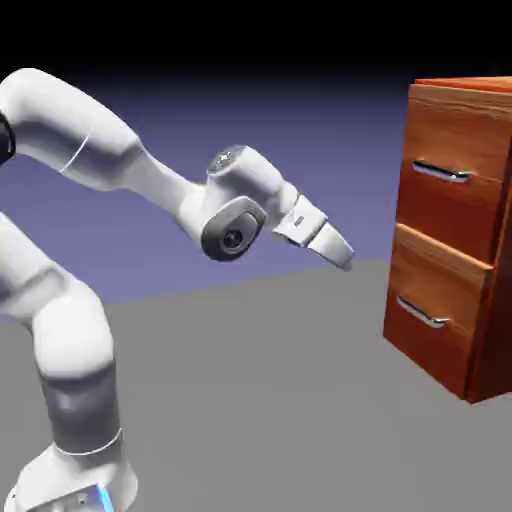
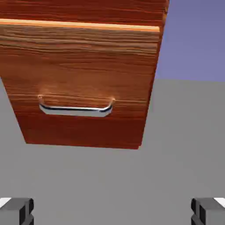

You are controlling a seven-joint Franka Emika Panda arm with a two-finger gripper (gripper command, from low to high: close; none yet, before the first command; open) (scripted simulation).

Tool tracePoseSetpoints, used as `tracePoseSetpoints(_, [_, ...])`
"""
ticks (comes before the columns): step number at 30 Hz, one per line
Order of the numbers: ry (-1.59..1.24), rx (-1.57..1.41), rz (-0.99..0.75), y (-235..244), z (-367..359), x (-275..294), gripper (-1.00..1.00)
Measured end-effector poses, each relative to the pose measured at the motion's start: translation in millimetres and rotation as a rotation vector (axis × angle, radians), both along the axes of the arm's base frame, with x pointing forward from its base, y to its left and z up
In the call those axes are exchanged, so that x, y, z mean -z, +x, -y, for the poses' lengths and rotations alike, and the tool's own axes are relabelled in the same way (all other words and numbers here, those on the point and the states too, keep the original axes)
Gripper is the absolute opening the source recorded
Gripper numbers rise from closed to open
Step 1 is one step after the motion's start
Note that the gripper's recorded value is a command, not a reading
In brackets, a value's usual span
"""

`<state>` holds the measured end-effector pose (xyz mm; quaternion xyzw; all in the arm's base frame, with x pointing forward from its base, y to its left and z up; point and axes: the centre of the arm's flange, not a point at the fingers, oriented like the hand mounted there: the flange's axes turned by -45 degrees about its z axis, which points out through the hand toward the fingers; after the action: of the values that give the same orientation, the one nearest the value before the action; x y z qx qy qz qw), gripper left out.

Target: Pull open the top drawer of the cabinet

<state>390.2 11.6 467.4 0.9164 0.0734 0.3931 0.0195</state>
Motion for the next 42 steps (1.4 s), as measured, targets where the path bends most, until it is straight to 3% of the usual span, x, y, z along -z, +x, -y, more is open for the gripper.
tracePoseSetpoints(20, [-1.124,-1.002,0.297,-11.4,-59.1,-127.5,0.00])
tracePoseSetpoints(32, [-1.873,-1.326,0.391,-2.1,-47.7,-168.4,0.00])
tracePoseSetpoints(42, [-2.504,-1.472,0.305,33.2,-29.3,-174.5,0.00])
